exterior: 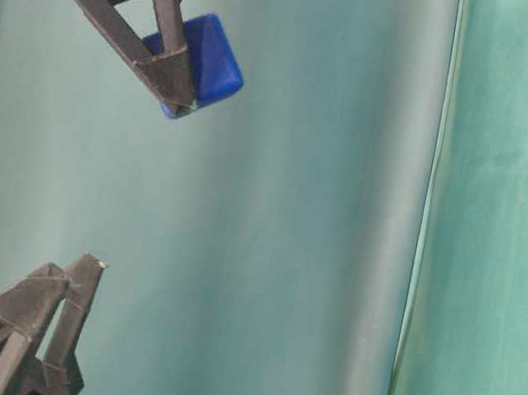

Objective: Handover the blue block to the right arm after grasping it with the left arm, then place it in the designated position.

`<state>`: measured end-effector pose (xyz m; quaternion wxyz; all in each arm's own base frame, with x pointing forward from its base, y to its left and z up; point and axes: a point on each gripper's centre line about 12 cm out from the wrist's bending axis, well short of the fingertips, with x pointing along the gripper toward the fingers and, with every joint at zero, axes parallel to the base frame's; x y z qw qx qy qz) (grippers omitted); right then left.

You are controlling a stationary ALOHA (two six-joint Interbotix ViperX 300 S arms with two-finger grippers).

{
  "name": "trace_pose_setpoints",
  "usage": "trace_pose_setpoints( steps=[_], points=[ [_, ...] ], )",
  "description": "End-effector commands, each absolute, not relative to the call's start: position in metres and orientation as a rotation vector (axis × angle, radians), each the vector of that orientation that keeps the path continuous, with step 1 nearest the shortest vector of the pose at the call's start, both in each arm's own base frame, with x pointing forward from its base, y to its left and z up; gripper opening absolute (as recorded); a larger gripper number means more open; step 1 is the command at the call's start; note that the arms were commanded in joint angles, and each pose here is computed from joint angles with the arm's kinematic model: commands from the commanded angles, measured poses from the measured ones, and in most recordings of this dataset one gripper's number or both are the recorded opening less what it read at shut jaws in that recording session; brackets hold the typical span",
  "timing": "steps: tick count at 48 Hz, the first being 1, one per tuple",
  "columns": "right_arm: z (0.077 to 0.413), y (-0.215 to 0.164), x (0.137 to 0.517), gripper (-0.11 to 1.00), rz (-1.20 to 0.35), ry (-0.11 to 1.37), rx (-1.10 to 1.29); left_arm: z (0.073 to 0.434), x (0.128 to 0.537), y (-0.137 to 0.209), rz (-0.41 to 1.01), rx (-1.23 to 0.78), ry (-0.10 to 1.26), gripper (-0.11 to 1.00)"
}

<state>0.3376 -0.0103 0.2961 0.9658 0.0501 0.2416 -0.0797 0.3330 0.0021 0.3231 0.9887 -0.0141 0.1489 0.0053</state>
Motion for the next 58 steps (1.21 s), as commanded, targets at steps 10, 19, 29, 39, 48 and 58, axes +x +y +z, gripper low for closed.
trace_pose_setpoints(
  steps=[10, 19, 29, 39, 48, 58],
  points=[
    [0.297, -0.008, 0.344, 0.52, -0.154, 0.485, 0.109, 0.335, 0.334, 0.003, 0.012, -0.03, 0.265, 1.0],
    [0.276, -0.005, 0.359, 0.52, -0.126, 0.509, 0.116, 0.335, 0.334, 0.003, 0.012, -0.03, 0.265, 1.0],
    [0.245, 0.001, 0.379, 0.52, -0.079, 0.537, 0.127, 0.335, 0.334, 0.003, 0.012, -0.03, 0.265, 1.0],
    [0.203, -0.001, 0.398, 0.52, -0.069, 0.589, 0.176, 0.335, 0.334, 0.003, 0.012, -0.03, 0.265, 1.0],
    [0.174, 0.003, 0.414, 0.52, -0.032, 0.602, 0.197, 0.335, 0.334, 0.003, 0.012, -0.03, 0.265, 1.0],
    [0.154, -0.001, 0.427, 0.52, -0.034, 0.624, 0.207, 0.334, 0.334, 0.003, 0.012, -0.03, 0.267, 1.0]
  ],
)
